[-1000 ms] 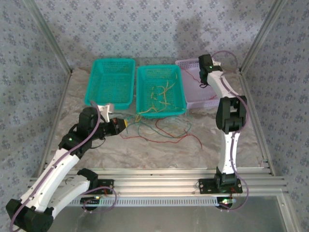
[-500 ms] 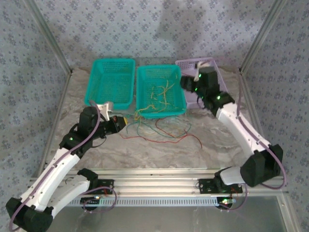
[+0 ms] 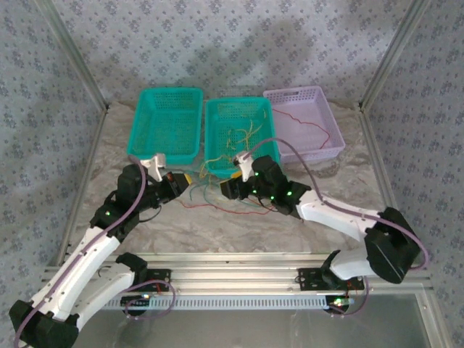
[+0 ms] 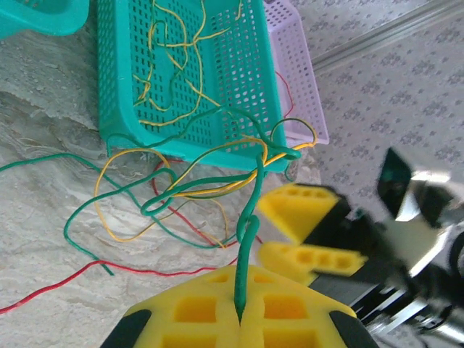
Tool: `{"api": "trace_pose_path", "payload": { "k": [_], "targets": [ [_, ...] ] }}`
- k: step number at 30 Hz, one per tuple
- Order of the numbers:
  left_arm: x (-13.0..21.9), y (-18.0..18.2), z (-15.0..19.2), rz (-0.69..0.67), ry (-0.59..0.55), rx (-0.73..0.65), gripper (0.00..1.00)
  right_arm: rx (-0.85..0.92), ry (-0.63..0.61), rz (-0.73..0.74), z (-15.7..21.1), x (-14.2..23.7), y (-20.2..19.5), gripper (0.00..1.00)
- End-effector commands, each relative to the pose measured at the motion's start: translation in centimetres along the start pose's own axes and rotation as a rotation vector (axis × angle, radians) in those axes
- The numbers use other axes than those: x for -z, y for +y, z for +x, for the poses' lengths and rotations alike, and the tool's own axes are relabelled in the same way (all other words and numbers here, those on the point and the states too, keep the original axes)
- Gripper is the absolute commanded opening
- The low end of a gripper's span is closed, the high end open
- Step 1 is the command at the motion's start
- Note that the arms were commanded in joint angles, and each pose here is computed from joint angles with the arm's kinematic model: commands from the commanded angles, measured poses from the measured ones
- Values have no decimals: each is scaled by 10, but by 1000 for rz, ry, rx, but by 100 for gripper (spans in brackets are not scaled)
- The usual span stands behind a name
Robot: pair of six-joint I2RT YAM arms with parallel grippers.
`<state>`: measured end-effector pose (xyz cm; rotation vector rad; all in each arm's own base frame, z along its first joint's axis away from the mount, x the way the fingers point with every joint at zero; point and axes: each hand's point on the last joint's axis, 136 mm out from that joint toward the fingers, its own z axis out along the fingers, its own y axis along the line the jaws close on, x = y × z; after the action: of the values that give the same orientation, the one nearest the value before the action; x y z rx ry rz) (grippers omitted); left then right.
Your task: Untangle the cables
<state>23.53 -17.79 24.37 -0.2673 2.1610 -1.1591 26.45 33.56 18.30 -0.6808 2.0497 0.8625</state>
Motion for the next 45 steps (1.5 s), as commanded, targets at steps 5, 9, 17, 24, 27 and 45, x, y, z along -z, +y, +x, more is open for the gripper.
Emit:
{"api": "trace_pose_path", "payload": {
  "k": [5, 9, 17, 24, 27, 45],
  "targets": [
    [9, -29, -5, 124, -19, 26, 0, 10, -57, -36, 7, -38, 13, 56],
    [14, -28, -4, 116, -26, 25, 0, 11, -117, -17, -1, -50, 6, 57],
    [29, -30, -3, 86, -32, -11, 0, 116, -78, 84, 14, -73, -15, 55],
    [39, -35, -7, 74, -47, -41, 0, 152, -43, 95, 28, -81, -17, 53],
    [40, -38, -9, 80, -55, -47, 0, 140, -18, 75, 38, -90, -13, 51],
    [46, -39, -12, 75, -72, -56, 0, 87, 16, 171, 55, -98, -42, 7]
  ]
}}
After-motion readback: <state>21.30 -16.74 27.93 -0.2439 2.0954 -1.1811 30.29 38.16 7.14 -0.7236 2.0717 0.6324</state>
